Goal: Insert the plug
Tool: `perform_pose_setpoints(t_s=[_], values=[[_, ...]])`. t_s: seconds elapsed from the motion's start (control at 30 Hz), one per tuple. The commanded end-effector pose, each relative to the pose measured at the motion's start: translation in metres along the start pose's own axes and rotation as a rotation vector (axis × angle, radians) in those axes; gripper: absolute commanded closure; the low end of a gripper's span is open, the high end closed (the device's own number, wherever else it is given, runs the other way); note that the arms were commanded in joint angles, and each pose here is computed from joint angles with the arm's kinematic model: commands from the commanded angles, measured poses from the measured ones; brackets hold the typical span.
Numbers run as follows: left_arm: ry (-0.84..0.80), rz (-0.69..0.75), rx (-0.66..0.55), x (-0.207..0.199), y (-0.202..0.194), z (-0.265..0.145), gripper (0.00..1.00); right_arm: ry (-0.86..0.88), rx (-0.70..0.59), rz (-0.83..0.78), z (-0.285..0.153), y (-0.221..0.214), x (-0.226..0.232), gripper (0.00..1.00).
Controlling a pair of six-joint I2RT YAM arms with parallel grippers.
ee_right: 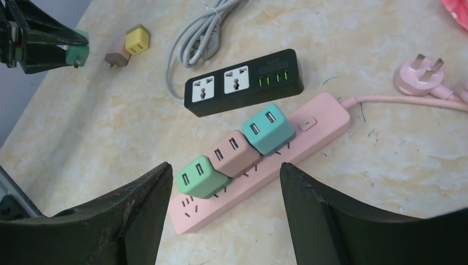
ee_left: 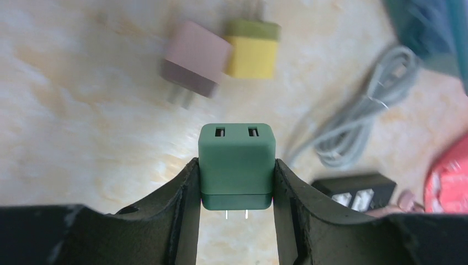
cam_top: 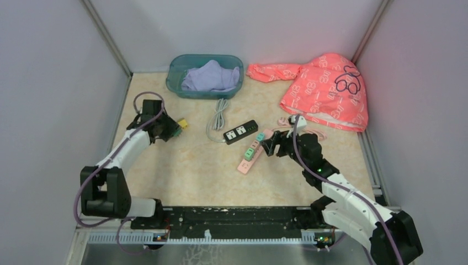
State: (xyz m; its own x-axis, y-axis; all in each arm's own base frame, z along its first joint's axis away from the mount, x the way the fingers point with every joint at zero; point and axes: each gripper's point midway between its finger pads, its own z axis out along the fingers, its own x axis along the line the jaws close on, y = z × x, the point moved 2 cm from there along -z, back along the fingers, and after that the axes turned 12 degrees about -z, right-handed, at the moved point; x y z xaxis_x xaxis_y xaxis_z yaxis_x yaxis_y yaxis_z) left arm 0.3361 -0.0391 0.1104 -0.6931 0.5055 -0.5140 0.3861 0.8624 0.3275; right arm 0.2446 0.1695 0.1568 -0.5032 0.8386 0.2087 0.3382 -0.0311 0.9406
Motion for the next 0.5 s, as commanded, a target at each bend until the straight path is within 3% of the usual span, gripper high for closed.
perform_pose_setpoints(t_s=[0.0, 0.23, 0.47], values=[[-0.188, 0.015, 0.037, -0.043, -0.035, -0.024, 0.84, 0.093, -0.142, -0.017, 0.005, 0.050, 0.022, 0.29], [-0.320, 0.012, 0.143, -0.080, -0.091, -0.050, 0.84, 0.129, -0.226, -0.012, 0.011, 0.063, 0.038, 0.30], [-0.411, -0.026, 0.201, -0.098, -0.122, -0.069, 0.85, 0.165, -0.310, -0.011, 0.017, 0.072, 0.063, 0.30]])
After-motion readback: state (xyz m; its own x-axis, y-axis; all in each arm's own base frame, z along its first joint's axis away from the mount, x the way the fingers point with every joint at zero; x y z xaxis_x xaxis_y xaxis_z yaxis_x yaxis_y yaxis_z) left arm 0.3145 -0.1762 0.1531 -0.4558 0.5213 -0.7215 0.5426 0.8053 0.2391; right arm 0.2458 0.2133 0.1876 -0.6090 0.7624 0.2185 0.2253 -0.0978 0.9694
